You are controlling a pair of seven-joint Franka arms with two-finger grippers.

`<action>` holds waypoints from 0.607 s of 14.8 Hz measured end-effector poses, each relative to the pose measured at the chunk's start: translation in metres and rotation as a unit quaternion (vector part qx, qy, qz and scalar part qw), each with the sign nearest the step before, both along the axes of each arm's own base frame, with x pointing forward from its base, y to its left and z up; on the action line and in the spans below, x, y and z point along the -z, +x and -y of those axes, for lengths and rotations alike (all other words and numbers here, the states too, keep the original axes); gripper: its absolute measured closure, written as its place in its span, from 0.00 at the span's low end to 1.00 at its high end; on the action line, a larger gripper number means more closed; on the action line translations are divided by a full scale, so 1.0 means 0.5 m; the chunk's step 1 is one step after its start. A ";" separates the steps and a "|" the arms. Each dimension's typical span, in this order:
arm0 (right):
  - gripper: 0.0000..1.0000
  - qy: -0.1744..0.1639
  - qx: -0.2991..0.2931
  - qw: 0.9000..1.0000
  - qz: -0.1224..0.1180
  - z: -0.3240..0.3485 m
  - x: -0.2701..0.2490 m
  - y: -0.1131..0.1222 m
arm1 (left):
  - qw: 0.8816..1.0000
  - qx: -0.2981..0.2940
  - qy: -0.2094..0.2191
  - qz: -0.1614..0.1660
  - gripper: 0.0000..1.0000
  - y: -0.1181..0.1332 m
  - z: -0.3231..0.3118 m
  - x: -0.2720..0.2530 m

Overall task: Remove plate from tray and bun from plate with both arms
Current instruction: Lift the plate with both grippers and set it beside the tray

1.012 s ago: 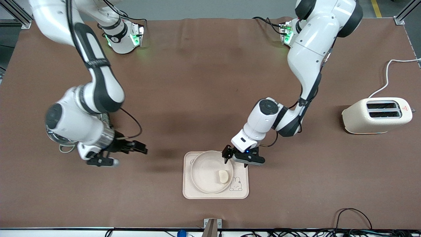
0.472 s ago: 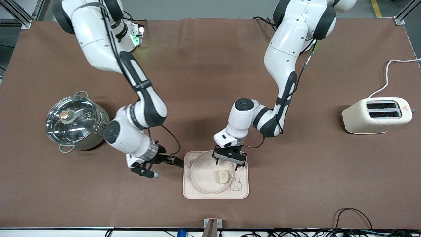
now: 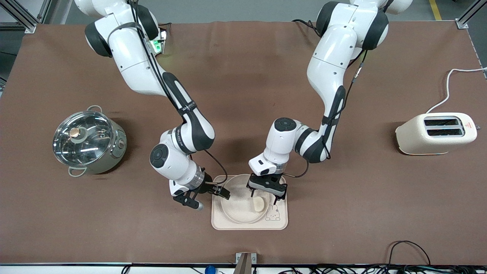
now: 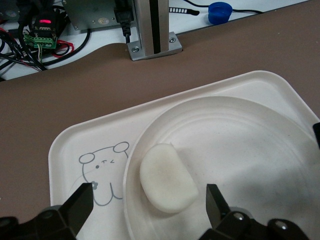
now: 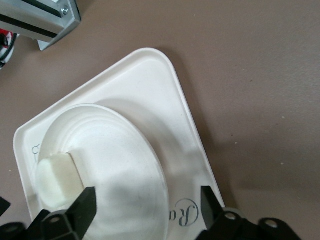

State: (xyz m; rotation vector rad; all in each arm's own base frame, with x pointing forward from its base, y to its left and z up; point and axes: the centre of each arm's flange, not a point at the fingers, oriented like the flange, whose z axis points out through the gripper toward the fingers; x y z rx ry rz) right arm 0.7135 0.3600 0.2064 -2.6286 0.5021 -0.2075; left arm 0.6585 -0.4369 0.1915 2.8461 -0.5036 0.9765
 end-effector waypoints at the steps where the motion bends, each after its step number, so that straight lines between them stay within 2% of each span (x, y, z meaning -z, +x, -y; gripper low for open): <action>1: 0.20 0.000 -0.002 1.000 0.002 -0.006 0.009 0.001 | 1.000 0.000 -0.001 0.002 0.00 0.002 0.000 -0.003; 2: 0.20 -0.002 -0.004 1.000 0.004 -0.013 0.017 0.002 | 1.000 0.000 -0.001 0.004 0.00 0.005 0.001 -0.010; 3: 0.28 -0.005 -0.006 1.000 0.007 -0.019 0.025 0.002 | 1.000 -0.003 0.001 0.003 0.00 0.009 0.000 -0.020; 5: 0.32 -0.008 -0.010 1.000 0.013 -0.031 0.034 0.002 | 1.000 -0.018 0.016 -0.008 0.00 0.022 -0.011 -0.051; 6: 0.38 -0.009 -0.011 1.000 0.016 -0.035 0.038 0.002 | 0.999 -0.027 0.024 -0.014 0.00 0.030 -0.022 -0.076; 9: 0.70 -0.012 -0.013 1.000 0.026 -0.041 0.062 -0.001 | 0.997 -0.039 0.057 -0.033 0.00 0.046 -0.060 -0.159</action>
